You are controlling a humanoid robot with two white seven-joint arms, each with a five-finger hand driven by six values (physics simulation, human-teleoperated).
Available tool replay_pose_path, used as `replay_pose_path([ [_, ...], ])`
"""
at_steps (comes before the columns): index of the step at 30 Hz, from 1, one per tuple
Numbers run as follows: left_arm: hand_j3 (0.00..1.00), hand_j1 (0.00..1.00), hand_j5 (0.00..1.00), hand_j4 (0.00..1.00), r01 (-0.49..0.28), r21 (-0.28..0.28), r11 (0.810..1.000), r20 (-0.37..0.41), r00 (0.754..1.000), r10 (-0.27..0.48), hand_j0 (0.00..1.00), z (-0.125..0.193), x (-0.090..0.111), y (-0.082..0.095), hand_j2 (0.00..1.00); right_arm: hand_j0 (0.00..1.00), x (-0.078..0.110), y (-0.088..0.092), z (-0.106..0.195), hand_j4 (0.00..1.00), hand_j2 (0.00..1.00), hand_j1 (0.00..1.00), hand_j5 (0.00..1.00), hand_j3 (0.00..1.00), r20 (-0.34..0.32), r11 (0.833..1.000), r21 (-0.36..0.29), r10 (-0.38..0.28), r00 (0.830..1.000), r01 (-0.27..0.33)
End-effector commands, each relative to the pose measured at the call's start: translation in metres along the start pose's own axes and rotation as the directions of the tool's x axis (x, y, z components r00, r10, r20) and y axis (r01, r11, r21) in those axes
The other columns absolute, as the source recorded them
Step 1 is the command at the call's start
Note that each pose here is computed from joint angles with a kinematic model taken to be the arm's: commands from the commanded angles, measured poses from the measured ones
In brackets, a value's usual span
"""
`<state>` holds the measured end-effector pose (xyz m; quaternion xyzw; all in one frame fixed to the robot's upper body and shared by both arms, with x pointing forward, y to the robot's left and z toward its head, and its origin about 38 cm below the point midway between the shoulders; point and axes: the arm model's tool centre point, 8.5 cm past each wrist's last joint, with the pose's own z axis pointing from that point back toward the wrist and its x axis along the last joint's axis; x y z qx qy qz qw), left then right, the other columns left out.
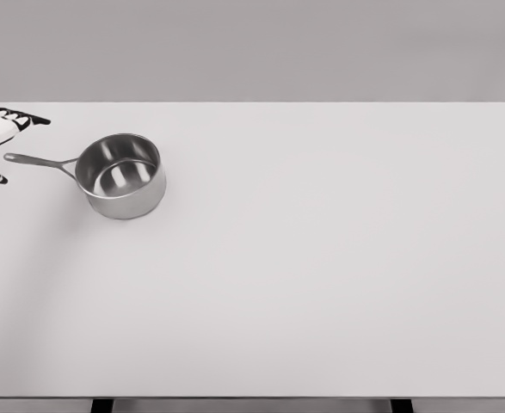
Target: Rotate pot handle
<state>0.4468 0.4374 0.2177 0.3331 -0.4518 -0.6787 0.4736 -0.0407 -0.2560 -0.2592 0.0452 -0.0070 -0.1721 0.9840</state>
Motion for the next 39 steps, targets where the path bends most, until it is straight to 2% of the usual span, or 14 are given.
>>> replay_pose_path([
  [1,1.0,1.0,1.0,1.0,-0.009,0.004,1.0,0.0,1.0,0.009,1.0,0.0,-0.001,0.0,1.0,1.0,0.0,0.0,0.0,1.0,1.0,1.0,1.0,1.0,0.0,1.0,0.0,0.0,1.0,0.0],
  [5,1.0,1.0,1.0,1.0,-0.05,0.027,0.998,0.052,0.997,0.049,1.0,0.003,0.006,0.002,1.0,1.0,0.0,0.0,0.0,1.0,1.0,1.0,1.0,1.0,0.0,1.0,0.0,0.0,1.0,0.0],
  [11,1.0,1.0,1.0,1.0,-0.049,0.139,0.989,0.21,0.977,0.019,1.0,0.019,0.051,0.03,1.0,1.0,0.0,0.0,0.0,1.0,1.0,1.0,1.0,1.0,0.0,1.0,0.0,0.0,1.0,0.0],
  [13,1.0,1.0,1.0,1.0,-0.005,0.25,0.968,0.369,0.925,-0.091,1.0,0.045,0.076,0.047,1.0,1.0,0.0,0.0,0.0,1.0,1.0,1.0,1.0,1.0,0.001,1.0,0.0,0.0,1.0,0.0],
  [14,1.0,1.0,1.0,1.0,-0.02,0.282,0.959,0.41,0.907,-0.102,1.0,0.054,0.082,0.052,1.0,1.0,0.0,0.0,0.0,1.0,1.0,1.0,1.0,1.0,0.001,1.0,0.0,0.0,1.0,0.0],
  [16,1.0,1.0,1.0,1.0,-0.053,0.315,0.948,0.435,0.895,-0.094,1.0,0.069,0.087,0.055,1.0,1.0,0.0,0.0,0.0,1.0,1.0,1.0,1.0,1.0,0.0,1.0,0.0,0.0,1.0,0.0],
  [18,1.0,1.0,1.0,1.0,-0.057,0.352,0.934,0.409,0.907,-0.098,1.0,0.084,0.08,0.06,1.0,1.0,0.0,0.0,0.0,1.0,1.0,1.0,1.0,1.0,0.0,1.0,0.0,0.0,1.0,0.0],
  [20,1.0,1.0,1.0,1.0,-0.109,0.343,0.933,0.422,0.905,-0.05,1.0,0.088,0.076,0.051,1.0,1.0,0.0,0.0,0.0,1.0,1.0,1.0,1.0,1.0,0.001,1.0,0.0,0.0,1.0,0.0],
  [22,1.0,1.0,1.0,1.0,-0.173,0.331,0.927,0.466,0.885,-0.001,1.0,0.089,0.08,0.044,1.0,1.0,0.0,0.0,0.0,1.0,1.0,1.0,1.0,1.0,0.0,1.0,0.0,0.0,1.0,0.0],
  [24,1.0,1.0,1.0,1.0,-0.185,0.296,0.937,0.473,0.881,0.025,1.0,0.088,0.083,0.029,1.0,1.0,0.0,0.0,0.0,1.0,1.0,1.0,1.0,1.0,0.0,1.0,0.0,0.0,1.0,0.0],
  [25,1.0,1.0,1.0,1.0,-0.184,0.303,0.935,0.482,0.876,0.016,1.0,0.09,0.087,0.031,1.0,1.0,0.0,0.0,0.0,1.0,1.0,1.0,1.0,1.0,0.0,1.0,0.0,0.0,1.0,0.0],
  [27,1.0,1.0,1.0,1.0,-0.202,0.297,0.933,0.521,0.853,0.019,1.0,0.094,0.1,0.029,1.0,1.0,0.0,0.0,0.0,1.0,1.0,1.0,1.0,1.0,0.001,1.0,0.0,0.0,1.0,0.0],
  [28,1.0,1.0,1.0,1.0,-0.23,0.271,0.935,0.536,0.843,0.052,1.0,0.097,0.104,0.017,1.0,1.0,0.0,0.0,0.0,1.0,1.0,1.0,1.0,1.0,0.0,1.0,0.0,0.0,1.0,0.0],
  [39,1.0,1.0,1.0,1.0,-0.262,0.273,0.926,0.55,0.832,0.073,1.0,0.098,0.104,0.016,1.0,1.0,0.0,0.0,0.0,1.0,1.0,1.0,1.0,1.0,0.0,1.0,0.0,0.0,1.0,0.0],
])
